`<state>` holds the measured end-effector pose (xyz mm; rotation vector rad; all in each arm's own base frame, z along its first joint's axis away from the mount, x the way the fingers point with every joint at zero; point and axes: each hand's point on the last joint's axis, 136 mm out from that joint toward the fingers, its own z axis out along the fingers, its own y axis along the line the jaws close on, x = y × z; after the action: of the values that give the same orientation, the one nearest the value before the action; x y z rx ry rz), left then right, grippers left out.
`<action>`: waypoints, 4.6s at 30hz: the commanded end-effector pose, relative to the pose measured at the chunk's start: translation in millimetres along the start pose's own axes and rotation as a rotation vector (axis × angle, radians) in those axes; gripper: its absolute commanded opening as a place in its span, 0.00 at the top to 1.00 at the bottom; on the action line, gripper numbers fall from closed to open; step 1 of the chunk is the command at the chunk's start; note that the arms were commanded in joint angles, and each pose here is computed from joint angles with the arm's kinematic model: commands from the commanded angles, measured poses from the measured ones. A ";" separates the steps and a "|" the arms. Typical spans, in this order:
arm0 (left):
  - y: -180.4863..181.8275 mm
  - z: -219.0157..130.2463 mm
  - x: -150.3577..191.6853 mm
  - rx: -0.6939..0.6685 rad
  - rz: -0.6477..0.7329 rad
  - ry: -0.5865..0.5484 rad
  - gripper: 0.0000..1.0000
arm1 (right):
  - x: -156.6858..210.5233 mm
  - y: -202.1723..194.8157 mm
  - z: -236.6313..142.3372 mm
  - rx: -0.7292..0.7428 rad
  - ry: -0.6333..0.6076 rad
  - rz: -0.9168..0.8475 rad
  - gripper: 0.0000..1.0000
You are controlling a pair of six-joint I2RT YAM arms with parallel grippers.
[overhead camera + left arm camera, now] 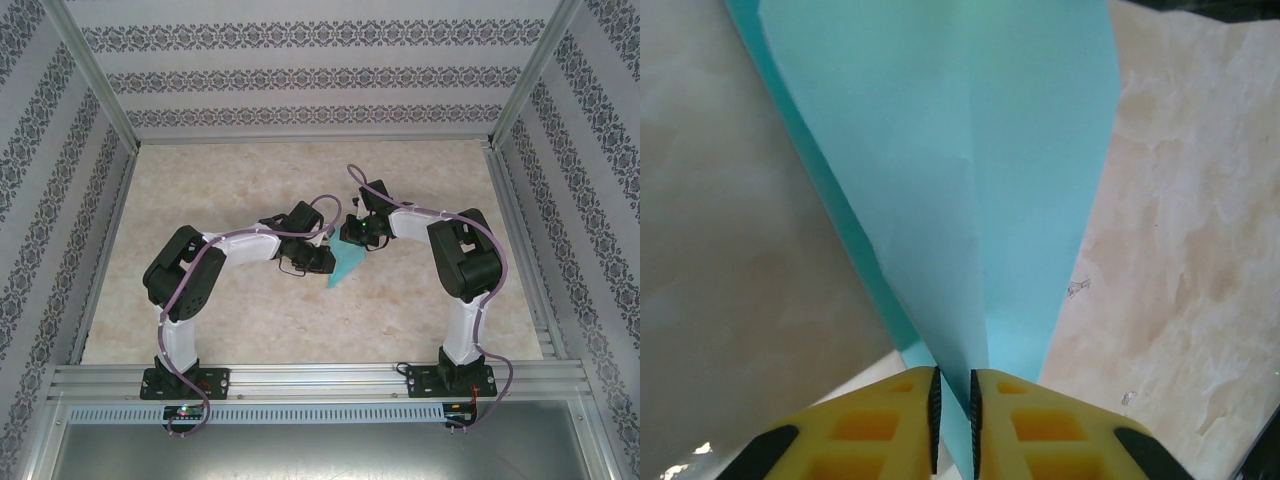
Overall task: Fold a paper plane with a square sheet of paper (pick it up from the middle)
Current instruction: Fourth fold the wing at the center of the table.
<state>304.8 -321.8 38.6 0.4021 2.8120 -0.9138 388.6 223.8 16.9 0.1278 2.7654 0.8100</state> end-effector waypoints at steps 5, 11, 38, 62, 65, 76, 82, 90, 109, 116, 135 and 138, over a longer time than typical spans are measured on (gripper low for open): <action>5.0 11.5 7.5 -0.012 0.000 0.024 0.84 | 14.2 -18.4 4.9 0.037 0.042 0.007 0.91; 8.9 14.3 9.1 -0.025 0.000 0.031 0.86 | 14.1 -18.6 4.5 0.038 0.041 0.007 0.91; -4.9 16.2 10.4 0.015 0.022 0.034 0.85 | 14.5 -18.3 3.3 0.031 0.035 0.008 0.91; 1.9 31.3 21.3 -0.090 0.072 0.093 0.82 | 12.0 -12.6 0.3 -0.041 0.027 0.040 0.92; 7.2 35.5 25.1 -0.119 0.077 0.110 0.82 | 11.2 -11.9 -0.3 -0.056 0.025 0.047 0.92; 31.3 47.1 38.0 -0.228 0.093 0.174 0.83 | 5.9 1.8 -14.9 -0.135 -0.010 0.057 0.88; 33.8 50.1 40.0 -0.234 0.099 0.185 0.83 | 6.4 15.9 -30.8 -0.217 -0.036 0.077 0.87; 31.2 52.2 39.8 -0.225 0.113 0.186 0.83 | 35.1 27.9 -35.3 -0.314 -0.003 0.173 0.91; 16.4 45.6 34.2 -0.187 0.129 0.158 0.83 | 70.8 -12.7 -1.8 -0.170 0.072 0.233 0.96; 2.7 37.5 29.4 -0.168 0.147 0.134 0.82 | 84.0 -35.1 4.0 -0.072 0.089 0.221 0.96; -35.7 -11.3 -7.5 -0.156 0.169 -0.055 0.72 | 99.3 -53.8 14.0 -0.033 0.121 0.221 0.97; -48.5 -4.6 -3.1 -0.094 0.174 -0.042 0.78 | 98.3 -51.7 14.2 -0.047 0.120 0.224 0.97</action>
<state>304.0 -342.2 59.7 0.5764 2.7412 -0.6483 329.4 231.0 14.2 0.2721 2.6864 1.1903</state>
